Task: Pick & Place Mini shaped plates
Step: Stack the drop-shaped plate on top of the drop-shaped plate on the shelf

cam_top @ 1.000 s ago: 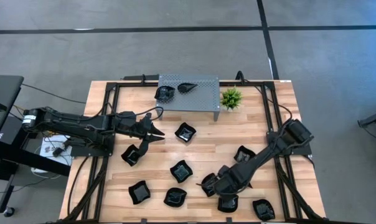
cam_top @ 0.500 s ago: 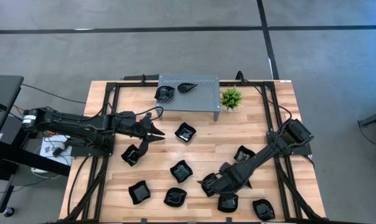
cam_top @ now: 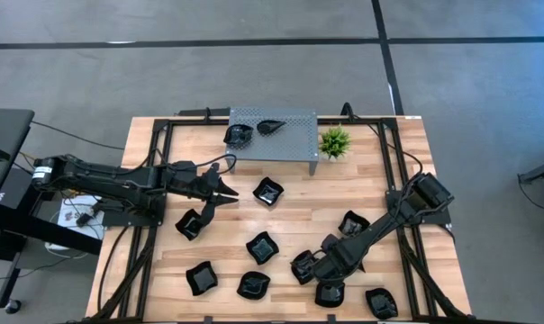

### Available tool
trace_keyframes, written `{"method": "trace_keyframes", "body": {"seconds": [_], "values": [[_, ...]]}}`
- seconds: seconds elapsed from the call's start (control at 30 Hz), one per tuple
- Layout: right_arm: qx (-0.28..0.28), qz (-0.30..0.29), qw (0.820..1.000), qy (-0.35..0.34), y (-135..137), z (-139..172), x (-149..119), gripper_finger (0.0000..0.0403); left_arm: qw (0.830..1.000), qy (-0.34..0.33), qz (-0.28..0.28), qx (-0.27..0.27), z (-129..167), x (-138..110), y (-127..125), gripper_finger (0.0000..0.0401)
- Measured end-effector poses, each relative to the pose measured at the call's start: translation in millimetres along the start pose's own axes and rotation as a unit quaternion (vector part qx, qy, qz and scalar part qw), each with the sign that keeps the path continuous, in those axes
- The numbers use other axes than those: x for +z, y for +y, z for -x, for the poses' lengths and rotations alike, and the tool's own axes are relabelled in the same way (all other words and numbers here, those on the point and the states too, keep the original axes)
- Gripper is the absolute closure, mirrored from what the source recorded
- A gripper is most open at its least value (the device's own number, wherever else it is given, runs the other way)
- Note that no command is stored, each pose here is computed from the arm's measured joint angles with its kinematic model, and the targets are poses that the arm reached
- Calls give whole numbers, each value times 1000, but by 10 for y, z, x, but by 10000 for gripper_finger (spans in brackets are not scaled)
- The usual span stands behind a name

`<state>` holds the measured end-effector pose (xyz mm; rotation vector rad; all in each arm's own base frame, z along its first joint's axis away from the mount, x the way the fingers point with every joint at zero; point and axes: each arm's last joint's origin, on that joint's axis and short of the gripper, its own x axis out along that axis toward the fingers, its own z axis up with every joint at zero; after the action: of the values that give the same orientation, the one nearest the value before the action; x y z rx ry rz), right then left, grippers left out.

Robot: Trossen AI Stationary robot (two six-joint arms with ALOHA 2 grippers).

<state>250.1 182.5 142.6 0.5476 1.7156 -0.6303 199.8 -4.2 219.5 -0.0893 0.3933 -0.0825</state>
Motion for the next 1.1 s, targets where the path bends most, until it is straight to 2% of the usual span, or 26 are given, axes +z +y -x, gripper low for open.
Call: {"method": "trace_keyframes", "body": {"seconds": [0.2,0.27,0.4,0.47,0.57,0.67,0.83,0.97,1.1], "values": [[20,24,1000,-2,10,-39,10,393,1000,0,-9,0,0,0,0,313],[25,36,999,-5,41,13,12,396,1000,0,-9,0,0,1,0,313],[36,51,998,-9,97,240,39,398,1000,-2,-9,0,0,4,0,313],[55,80,995,-21,144,403,71,400,1000,-4,-9,0,0,8,-1,313],[53,134,985,-98,195,638,168,398,1000,-6,-9,0,0,11,0,313],[27,199,957,-207,214,873,352,401,1000,-8,-10,0,0,15,-1,313],[-96,288,884,-354,102,1240,787,399,1000,-8,-10,0,0,15,0,313],[-193,330,839,-387,-124,1476,1245,399,1000,-8,-10,0,0,15,-1,313],[-231,369,809,-396,-415,1669,1759,399,1000,-8,-10,0,0,15,0,313]]}}
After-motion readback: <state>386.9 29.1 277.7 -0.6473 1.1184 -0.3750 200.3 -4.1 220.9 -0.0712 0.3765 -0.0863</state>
